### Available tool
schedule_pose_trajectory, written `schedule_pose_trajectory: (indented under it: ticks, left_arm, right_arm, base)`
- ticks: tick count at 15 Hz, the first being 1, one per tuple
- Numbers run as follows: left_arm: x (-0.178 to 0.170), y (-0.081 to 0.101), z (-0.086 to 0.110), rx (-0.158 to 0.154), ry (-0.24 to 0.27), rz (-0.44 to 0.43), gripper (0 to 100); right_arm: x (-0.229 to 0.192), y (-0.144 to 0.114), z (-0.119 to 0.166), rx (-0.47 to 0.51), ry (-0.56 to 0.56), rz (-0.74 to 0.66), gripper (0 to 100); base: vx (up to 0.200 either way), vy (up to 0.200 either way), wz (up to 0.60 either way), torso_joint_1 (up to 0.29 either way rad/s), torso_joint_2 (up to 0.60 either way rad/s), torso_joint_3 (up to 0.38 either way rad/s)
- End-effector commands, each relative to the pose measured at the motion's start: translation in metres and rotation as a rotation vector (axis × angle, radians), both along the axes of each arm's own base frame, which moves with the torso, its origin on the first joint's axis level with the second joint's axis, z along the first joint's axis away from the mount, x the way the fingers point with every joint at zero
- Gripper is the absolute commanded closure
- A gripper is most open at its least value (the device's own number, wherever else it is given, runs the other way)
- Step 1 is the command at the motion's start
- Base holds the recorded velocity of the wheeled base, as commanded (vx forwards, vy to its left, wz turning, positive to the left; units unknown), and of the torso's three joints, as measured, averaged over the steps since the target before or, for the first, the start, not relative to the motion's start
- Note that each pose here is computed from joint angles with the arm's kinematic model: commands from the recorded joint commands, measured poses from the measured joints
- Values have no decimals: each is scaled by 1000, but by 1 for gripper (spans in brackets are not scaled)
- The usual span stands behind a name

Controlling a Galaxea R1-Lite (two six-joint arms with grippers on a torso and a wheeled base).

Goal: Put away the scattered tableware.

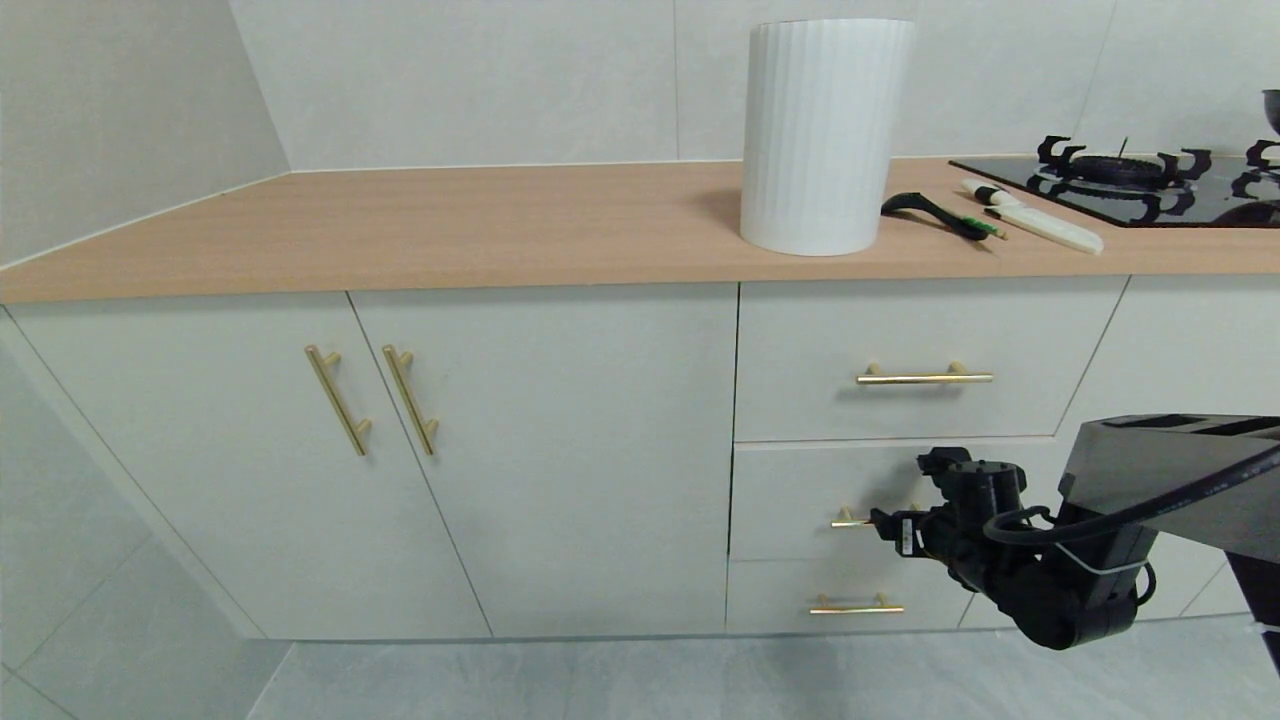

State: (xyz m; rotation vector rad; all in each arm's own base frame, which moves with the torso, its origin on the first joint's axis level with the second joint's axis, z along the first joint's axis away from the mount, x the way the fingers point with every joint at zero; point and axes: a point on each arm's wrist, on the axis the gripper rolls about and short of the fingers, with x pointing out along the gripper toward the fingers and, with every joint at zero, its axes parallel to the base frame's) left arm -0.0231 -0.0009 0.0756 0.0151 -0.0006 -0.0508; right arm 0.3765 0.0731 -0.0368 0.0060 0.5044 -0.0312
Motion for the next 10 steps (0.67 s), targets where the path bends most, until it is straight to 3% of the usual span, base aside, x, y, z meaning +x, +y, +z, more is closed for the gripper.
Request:
schedule_pose_trajectory:
  ticks: [1, 6, 10]
  left_arm:
    - [0, 0, 0, 0, 2, 0, 0]
    - [0, 0, 0, 0, 2, 0, 0]
    - [0, 0, 0, 0, 2, 0, 0]
  right_arm:
    - [0, 0, 2, 1, -4, 1, 0]
    - [-11, -2, 9, -11, 58, 2, 0]
    - [-30, -5, 37, -19, 107, 17, 0]
  base:
    - [0, 0, 0, 0, 0, 0]
    - [0, 0, 0, 0, 0, 0]
    - [0, 0, 0, 0, 0, 0]
